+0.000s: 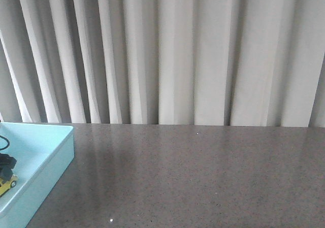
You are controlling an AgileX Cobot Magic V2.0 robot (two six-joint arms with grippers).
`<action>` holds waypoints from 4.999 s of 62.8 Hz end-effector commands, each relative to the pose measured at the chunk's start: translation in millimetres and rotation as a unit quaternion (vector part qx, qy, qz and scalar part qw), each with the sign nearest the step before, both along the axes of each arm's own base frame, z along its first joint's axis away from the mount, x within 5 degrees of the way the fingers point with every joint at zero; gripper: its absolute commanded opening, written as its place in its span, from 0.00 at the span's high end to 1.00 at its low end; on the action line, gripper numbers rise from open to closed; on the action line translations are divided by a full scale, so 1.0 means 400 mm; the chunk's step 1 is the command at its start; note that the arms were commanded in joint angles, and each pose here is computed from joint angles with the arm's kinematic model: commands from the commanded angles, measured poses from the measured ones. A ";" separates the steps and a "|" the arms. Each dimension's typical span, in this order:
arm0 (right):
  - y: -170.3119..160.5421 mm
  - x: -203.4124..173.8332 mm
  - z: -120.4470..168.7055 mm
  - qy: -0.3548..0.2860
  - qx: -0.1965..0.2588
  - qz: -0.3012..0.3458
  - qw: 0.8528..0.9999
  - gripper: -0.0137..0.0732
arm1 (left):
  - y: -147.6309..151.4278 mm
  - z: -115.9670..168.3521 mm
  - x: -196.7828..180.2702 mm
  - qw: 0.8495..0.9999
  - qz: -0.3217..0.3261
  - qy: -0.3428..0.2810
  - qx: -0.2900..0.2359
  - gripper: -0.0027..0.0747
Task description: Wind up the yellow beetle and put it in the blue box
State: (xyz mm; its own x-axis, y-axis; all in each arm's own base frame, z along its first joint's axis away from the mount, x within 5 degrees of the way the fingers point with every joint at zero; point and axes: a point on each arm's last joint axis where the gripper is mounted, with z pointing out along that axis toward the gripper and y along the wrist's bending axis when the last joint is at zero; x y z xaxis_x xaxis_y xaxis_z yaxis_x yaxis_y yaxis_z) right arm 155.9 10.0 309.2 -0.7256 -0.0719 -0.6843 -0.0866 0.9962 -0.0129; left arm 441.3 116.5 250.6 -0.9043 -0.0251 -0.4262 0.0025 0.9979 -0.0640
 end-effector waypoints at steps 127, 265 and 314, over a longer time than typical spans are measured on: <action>0.000 0.005 0.030 -0.039 -0.001 0.002 0.999 0.18 | -0.287 0.296 -0.932 0.933 -0.039 -0.347 0.092 0.44; 0.000 0.003 0.027 -0.030 -0.001 0.002 1.000 0.85 | -0.291 0.142 -0.941 0.901 -0.010 -0.430 0.055 0.97; 0.000 0.002 0.026 -0.029 -0.001 0.002 1.000 0.85 | -0.295 -0.108 -0.967 0.822 0.006 -0.570 0.026 0.97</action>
